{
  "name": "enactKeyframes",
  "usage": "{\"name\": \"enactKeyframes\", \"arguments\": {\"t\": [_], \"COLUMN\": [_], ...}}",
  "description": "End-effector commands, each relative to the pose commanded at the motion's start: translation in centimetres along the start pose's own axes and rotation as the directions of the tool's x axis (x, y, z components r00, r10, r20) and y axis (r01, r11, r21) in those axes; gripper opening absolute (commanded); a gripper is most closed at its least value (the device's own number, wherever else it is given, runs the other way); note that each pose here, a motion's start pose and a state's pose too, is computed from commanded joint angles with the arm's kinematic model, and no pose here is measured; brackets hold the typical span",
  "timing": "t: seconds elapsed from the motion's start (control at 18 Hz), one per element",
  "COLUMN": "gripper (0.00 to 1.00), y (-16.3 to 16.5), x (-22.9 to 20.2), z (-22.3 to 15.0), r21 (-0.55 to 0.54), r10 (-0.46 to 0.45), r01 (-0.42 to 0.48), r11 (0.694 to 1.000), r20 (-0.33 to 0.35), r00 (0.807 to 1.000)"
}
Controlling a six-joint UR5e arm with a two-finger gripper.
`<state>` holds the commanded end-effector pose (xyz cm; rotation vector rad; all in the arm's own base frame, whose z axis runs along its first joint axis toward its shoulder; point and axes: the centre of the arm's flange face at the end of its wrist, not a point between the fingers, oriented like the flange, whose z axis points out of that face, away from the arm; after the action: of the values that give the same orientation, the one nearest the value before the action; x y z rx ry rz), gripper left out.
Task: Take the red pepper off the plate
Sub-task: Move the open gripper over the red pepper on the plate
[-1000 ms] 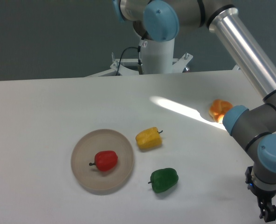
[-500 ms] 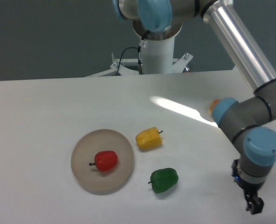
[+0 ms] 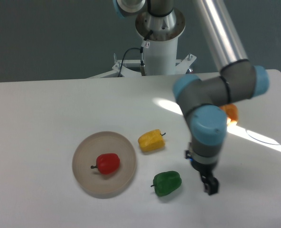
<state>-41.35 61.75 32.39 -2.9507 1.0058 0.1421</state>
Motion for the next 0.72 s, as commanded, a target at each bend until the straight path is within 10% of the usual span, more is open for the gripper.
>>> {"name": "enactKeyframes", "arguments": {"t": [0.72], "gripper": [1.00], "y": [-12.6], "x": [8.0], "z": [2.5], "r21": [0.046], "r10": [-0.039], "r01": [0.039], "r11": [0.998], "r20": [0.005], "r00": [0.999]}}
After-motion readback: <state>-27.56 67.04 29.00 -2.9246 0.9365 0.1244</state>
